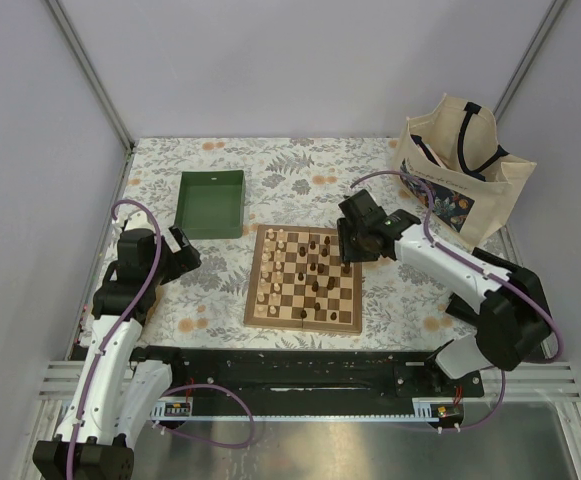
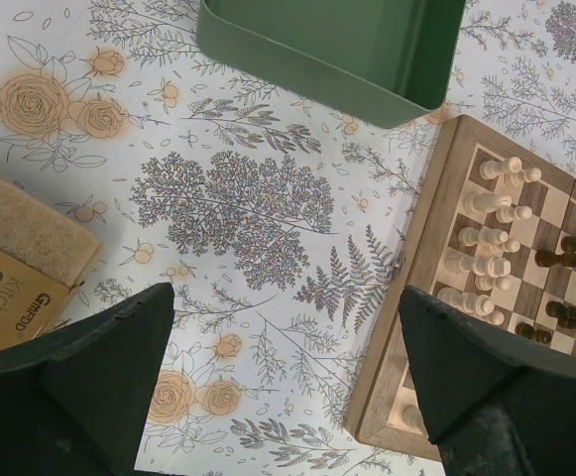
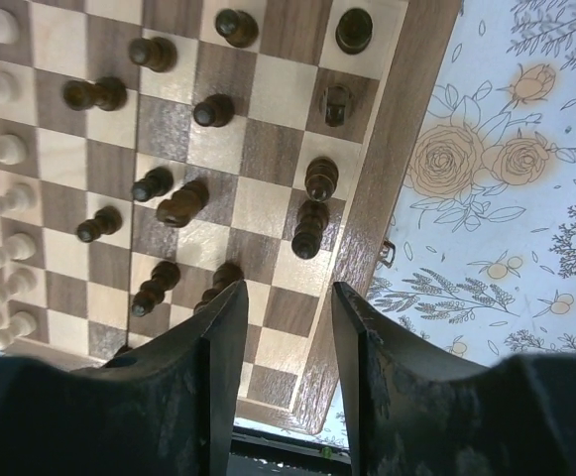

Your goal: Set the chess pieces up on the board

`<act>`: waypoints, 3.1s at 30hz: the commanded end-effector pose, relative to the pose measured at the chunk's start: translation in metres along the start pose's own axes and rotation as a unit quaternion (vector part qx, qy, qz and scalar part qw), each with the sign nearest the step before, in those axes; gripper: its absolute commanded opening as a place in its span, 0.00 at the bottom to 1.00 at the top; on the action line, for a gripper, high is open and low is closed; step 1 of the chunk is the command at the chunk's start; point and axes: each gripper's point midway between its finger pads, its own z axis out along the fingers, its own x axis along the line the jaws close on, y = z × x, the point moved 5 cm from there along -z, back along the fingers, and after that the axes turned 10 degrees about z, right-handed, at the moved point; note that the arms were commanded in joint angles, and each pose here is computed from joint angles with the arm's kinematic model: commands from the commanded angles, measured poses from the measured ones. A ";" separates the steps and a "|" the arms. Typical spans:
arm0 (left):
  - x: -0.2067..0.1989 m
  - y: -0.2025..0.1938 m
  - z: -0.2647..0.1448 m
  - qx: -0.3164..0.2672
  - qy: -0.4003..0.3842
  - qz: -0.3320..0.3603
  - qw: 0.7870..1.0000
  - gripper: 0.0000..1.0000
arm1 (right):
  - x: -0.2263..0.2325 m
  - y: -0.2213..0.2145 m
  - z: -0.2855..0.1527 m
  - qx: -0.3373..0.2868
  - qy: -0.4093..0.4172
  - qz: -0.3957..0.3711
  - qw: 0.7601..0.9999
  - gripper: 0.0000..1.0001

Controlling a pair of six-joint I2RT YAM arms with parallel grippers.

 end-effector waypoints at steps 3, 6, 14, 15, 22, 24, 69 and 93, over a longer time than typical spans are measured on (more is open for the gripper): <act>-0.006 0.015 -0.003 -0.032 -0.017 -0.001 0.999 0.99 | 0.007 0.019 -0.022 -0.038 0.023 0.003 0.999 0.49; -0.006 0.015 -0.003 -0.032 -0.017 -0.001 0.999 0.99 | 0.004 0.014 -0.010 -0.020 0.005 0.002 1.000 0.49; -0.005 0.015 -0.002 -0.032 -0.016 -0.001 0.999 0.99 | 0.004 0.008 0.014 0.002 -0.011 -0.002 1.000 0.49; -0.006 0.015 -0.002 -0.032 -0.017 -0.001 0.999 0.99 | 0.005 0.008 0.015 0.004 -0.011 -0.003 1.000 0.49; -0.005 0.015 -0.002 -0.032 -0.016 -0.001 0.999 0.99 | 0.003 0.008 0.024 0.012 -0.019 -0.002 1.000 0.42; -0.005 0.016 -0.003 -0.034 -0.016 -0.001 0.999 0.99 | 0.002 0.008 0.025 0.013 -0.020 -0.003 1.000 0.40; -0.005 0.015 -0.001 -0.030 -0.014 0.000 0.999 0.99 | 0.002 0.007 0.020 0.022 -0.013 -0.017 1.000 0.23; -0.006 0.015 0.000 -0.026 -0.016 0.000 1.000 0.99 | 0.005 0.024 -0.025 -0.032 0.017 -0.016 0.999 0.49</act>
